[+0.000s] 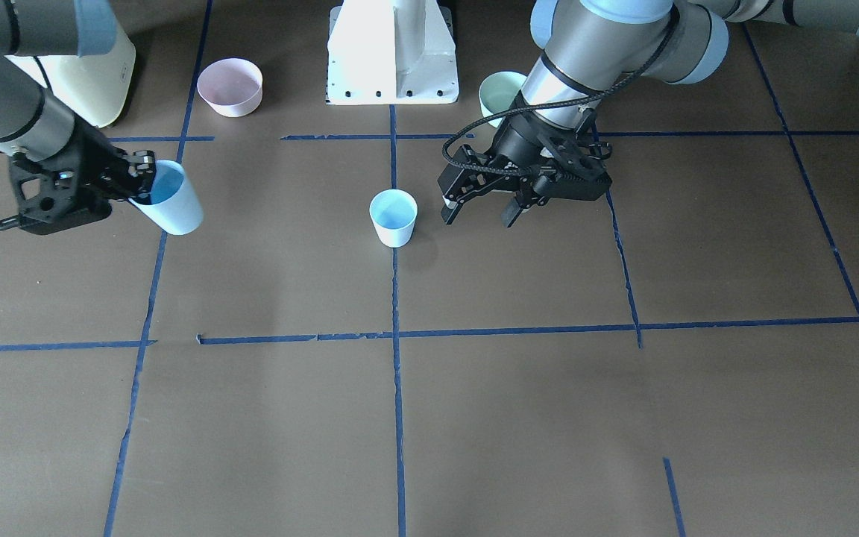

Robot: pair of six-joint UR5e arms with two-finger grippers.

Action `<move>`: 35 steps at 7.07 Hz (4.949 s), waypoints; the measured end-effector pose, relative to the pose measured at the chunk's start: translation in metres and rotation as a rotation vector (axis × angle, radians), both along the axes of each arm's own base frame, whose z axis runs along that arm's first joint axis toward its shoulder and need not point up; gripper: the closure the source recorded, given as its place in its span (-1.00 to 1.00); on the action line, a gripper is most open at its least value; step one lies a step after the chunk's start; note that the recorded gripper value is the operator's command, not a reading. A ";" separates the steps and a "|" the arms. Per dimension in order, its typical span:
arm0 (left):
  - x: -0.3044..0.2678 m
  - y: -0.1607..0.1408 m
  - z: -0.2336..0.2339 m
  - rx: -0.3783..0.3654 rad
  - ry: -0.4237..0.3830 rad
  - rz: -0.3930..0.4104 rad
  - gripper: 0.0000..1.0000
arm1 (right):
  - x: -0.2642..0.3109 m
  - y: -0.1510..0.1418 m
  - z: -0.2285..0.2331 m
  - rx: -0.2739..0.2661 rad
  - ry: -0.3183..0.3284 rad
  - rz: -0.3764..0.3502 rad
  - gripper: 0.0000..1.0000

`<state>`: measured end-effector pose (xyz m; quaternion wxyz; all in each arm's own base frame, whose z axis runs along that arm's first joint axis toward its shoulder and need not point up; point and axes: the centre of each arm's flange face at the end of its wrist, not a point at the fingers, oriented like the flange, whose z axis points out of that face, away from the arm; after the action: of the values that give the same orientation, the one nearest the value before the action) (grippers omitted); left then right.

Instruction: Stack blue cups with both arms

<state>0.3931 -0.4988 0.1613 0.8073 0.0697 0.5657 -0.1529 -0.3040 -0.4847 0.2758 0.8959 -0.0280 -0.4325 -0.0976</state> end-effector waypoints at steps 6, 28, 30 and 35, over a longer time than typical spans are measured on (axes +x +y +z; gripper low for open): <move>-0.030 -0.021 0.033 0.020 -0.053 -0.032 -1.00 | -0.205 0.032 -0.132 -0.111 -0.019 0.141 1.00; -0.506 -0.065 0.497 0.154 -0.401 0.402 -1.00 | 0.329 0.002 0.319 0.036 0.083 0.118 -1.00; -0.496 -0.068 0.474 0.074 -0.389 0.335 -1.00 | 0.332 0.001 0.327 0.032 0.084 0.112 -1.00; -0.446 -0.021 0.433 0.042 -0.362 0.321 -1.00 | 0.336 -0.002 0.326 0.039 0.089 0.119 -1.00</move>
<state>-0.0534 -0.5201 0.5940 0.9078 0.0221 0.4188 0.0042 0.0319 -0.4867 0.6020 0.9189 0.0107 -0.3911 -0.0513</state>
